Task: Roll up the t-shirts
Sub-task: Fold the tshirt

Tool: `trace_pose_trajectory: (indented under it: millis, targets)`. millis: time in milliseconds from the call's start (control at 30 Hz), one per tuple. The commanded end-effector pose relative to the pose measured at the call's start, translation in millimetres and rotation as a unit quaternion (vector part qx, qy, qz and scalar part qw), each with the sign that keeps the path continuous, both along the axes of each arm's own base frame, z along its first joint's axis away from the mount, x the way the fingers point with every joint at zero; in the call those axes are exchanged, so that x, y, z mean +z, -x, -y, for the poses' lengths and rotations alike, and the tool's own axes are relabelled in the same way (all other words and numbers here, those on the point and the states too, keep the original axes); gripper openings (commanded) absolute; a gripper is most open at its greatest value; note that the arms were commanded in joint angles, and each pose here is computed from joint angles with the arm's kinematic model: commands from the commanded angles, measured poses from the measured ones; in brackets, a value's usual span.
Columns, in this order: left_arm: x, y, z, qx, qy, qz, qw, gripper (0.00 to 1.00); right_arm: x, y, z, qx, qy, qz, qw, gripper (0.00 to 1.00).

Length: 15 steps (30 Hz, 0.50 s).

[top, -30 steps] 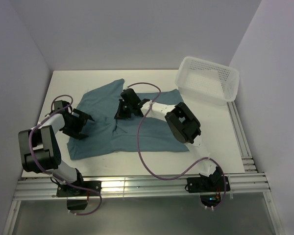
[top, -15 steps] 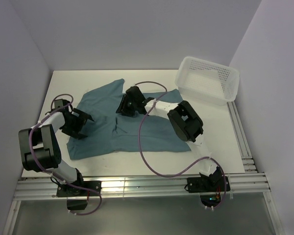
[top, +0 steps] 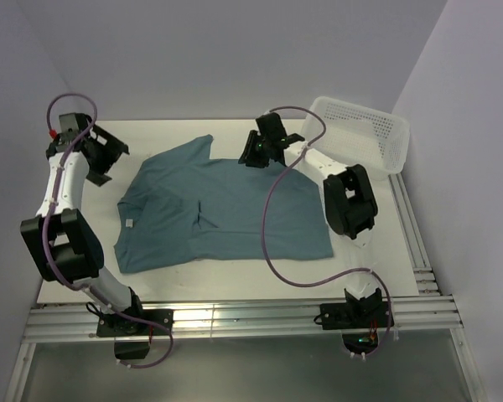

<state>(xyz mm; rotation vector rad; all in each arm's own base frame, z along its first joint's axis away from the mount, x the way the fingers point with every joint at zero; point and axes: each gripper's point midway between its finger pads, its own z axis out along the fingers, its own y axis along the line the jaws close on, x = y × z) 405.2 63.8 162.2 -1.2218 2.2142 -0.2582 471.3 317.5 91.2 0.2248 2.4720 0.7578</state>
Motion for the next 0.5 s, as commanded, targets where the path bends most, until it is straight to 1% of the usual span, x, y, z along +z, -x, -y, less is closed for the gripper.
trace_pose_trajectory:
  millis: [0, 33, 67, 100, 133, 167, 200, 233, 267, 300, 367, 400, 467]
  targets:
    - [11, -46, -5, -0.06, -0.023, 0.034, 0.997, 1.0, 49, 7, 15, 0.036, 0.027, 0.036, 0.998, 0.39]
    - [9, -58, -4, -0.075, -0.013, 0.036, 0.996, 1.0, 54, 10, 17, 0.038, 0.027, 0.039, 0.998, 0.38]
    - [-17, -73, 0, -0.096, 0.007, 0.017, 0.995, 1.0, 57, 12, 18, 0.043, 0.026, 0.042, 0.998, 0.38]
    - [-4, -99, 1, -0.129, -0.001, 0.056, 0.99, 0.99, 60, 14, 19, 0.044, 0.025, 0.044, 0.998, 0.38]
    - [-10, -113, 4, -0.148, 0.007, 0.066, 0.987, 1.0, 65, 16, 22, 0.044, 0.022, 0.048, 0.998, 0.38]
    - [-37, -125, 13, -0.178, 0.035, 0.061, 0.982, 0.99, 68, 18, 23, 0.047, 0.018, 0.048, 0.998, 0.37]
    - [-31, -147, 12, -0.202, 0.021, 0.098, 0.974, 0.95, 71, 18, 24, 0.049, 0.017, 0.051, 0.997, 0.37]
    - [-38, -155, 16, -0.219, 0.029, 0.104, 0.97, 0.95, 77, 19, 29, 0.046, 0.016, 0.055, 0.997, 0.36]
    - [-64, -162, 18, -0.231, 0.041, 0.092, 0.968, 0.95, 79, 18, 33, 0.042, 0.02, 0.056, 0.997, 0.36]
    - [-55, -175, 20, -0.25, 0.031, 0.112, 0.961, 0.95, 80, 19, 39, 0.038, 0.026, 0.054, 0.998, 0.36]
    - [-63, -182, 29, -0.268, 0.022, 0.108, 0.957, 0.95, 89, 16, 53, 0.025, 0.035, 0.059, 0.997, 0.36]
    - [-62, -185, 26, -0.271, -0.003, 0.11, 0.956, 0.96, 90, 16, 62, 0.016, 0.044, 0.057, 0.997, 0.36]
    - [-47, -190, 33, -0.277, -0.03, 0.13, 0.951, 0.97, 97, 12, 82, -0.002, 0.05, 0.059, 0.997, 0.36]
